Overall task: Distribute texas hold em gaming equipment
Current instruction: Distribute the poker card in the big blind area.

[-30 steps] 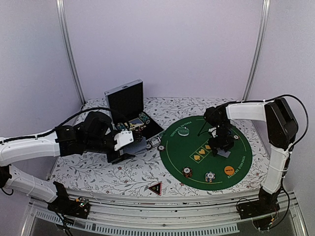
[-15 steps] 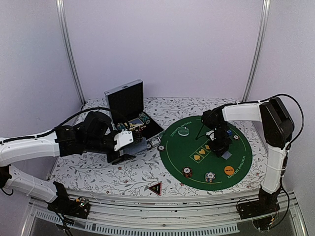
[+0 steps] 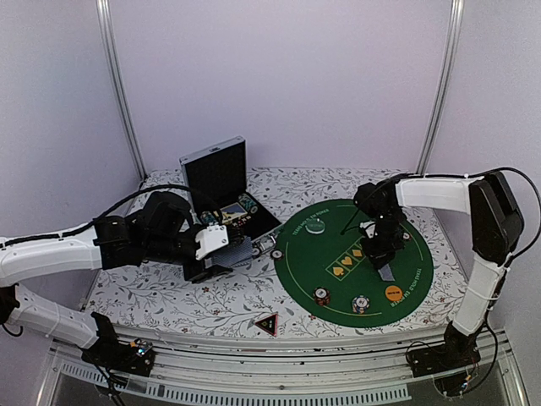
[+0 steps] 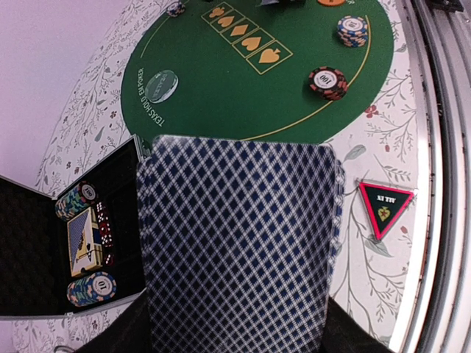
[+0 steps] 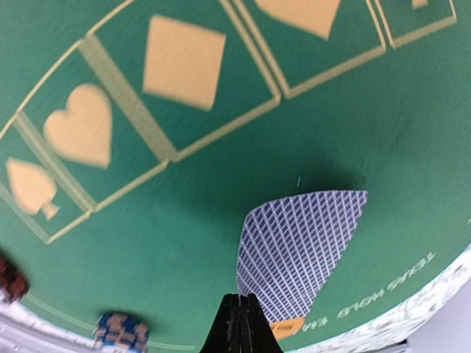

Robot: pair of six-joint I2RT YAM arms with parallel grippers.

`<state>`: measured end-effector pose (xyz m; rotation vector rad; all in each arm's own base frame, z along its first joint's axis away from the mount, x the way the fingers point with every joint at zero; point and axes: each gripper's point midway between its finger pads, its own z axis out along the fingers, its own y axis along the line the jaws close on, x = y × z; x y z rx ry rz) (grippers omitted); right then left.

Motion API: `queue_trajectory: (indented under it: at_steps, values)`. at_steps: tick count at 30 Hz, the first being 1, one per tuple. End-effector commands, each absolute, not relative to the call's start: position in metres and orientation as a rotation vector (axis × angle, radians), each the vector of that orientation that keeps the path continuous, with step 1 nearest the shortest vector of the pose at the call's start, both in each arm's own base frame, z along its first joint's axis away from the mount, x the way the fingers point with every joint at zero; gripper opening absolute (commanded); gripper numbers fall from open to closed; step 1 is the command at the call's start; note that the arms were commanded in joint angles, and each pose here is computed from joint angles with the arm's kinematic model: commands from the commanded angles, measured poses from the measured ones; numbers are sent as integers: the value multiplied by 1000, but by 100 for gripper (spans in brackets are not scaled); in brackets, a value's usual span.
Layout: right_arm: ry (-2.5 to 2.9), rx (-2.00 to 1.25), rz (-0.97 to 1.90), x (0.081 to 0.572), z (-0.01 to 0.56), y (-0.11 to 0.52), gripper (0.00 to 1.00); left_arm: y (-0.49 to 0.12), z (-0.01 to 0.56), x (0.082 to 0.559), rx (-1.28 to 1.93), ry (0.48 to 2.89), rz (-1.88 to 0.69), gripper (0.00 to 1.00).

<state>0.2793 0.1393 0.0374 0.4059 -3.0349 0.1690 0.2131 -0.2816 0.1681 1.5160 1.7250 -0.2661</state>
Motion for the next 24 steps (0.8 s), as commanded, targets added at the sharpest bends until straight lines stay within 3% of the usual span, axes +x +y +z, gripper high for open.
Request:
queue_trajectory:
  at_steps: [1, 7, 11, 15, 19, 24]
  values:
    - [-3026, 300, -33, 250, 55, 153, 2, -280, 179, 213, 1493, 1694, -282, 65]
    - [-3036, 271, 62, 243, 61, 141, 2, -281, 183, 211, 1490, 1684, -298, 65]
    - [-3067, 223, 317, 258, 71, 117, 2, -281, 182, 211, 1492, 1685, -295, 65]
    - [-2975, 130, 484, 241, 63, 86, 3, -280, 183, 211, 1491, 1685, -295, 65]
    - [-2923, -103, 417, 221, 53, 58, 3, -280, 183, 210, 1495, 1682, -296, 65]
    - [-2865, -129, 340, 200, 38, 59, 3, -282, 182, 209, 1504, 1684, -310, 65]
